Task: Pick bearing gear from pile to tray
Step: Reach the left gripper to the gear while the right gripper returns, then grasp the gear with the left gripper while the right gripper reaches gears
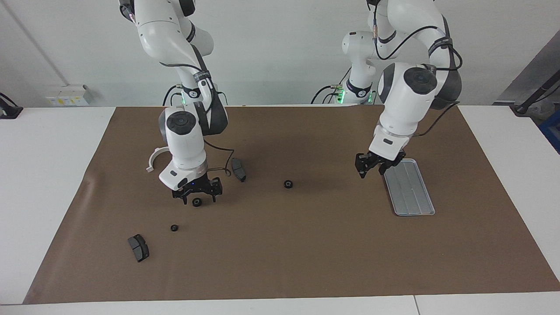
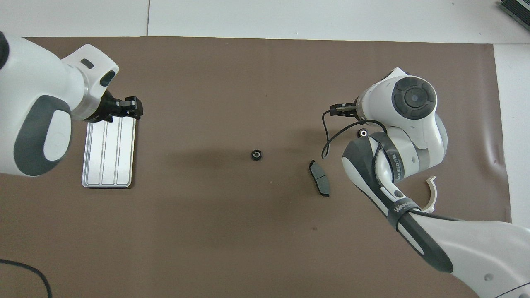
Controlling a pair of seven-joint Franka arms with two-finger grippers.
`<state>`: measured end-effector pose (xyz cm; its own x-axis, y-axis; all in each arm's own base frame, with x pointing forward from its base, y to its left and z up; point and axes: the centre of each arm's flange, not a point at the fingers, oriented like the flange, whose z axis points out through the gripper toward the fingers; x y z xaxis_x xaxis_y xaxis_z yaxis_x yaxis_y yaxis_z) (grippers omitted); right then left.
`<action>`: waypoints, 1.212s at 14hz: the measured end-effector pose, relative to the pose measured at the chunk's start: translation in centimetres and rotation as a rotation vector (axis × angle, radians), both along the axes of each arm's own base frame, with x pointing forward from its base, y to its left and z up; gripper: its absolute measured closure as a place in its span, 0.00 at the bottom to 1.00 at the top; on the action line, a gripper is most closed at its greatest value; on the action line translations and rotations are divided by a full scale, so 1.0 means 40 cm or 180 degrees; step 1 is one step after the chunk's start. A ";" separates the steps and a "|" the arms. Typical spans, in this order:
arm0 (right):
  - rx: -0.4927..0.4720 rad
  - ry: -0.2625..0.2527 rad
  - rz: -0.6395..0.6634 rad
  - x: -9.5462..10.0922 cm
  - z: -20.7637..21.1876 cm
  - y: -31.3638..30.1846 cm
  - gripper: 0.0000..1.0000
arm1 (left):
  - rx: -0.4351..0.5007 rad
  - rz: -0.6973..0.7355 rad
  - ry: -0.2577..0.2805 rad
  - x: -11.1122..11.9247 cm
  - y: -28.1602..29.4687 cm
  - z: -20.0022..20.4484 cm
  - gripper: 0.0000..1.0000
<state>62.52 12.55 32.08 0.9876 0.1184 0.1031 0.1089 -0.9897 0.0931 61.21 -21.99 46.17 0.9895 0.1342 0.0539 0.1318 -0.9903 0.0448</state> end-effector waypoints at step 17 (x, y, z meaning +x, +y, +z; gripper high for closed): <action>0.0056 0.0198 0.0006 -0.020 -0.081 -0.078 0.34 | -0.0036 -0.0030 0.0036 -0.112 -0.541 -0.280 0.37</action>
<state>61.71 9.42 28.84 0.9919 0.1191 0.0435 0.1159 -0.9909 0.0687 56.73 -43.63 34.95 0.9913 0.1254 0.0412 0.1231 -0.9909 0.0545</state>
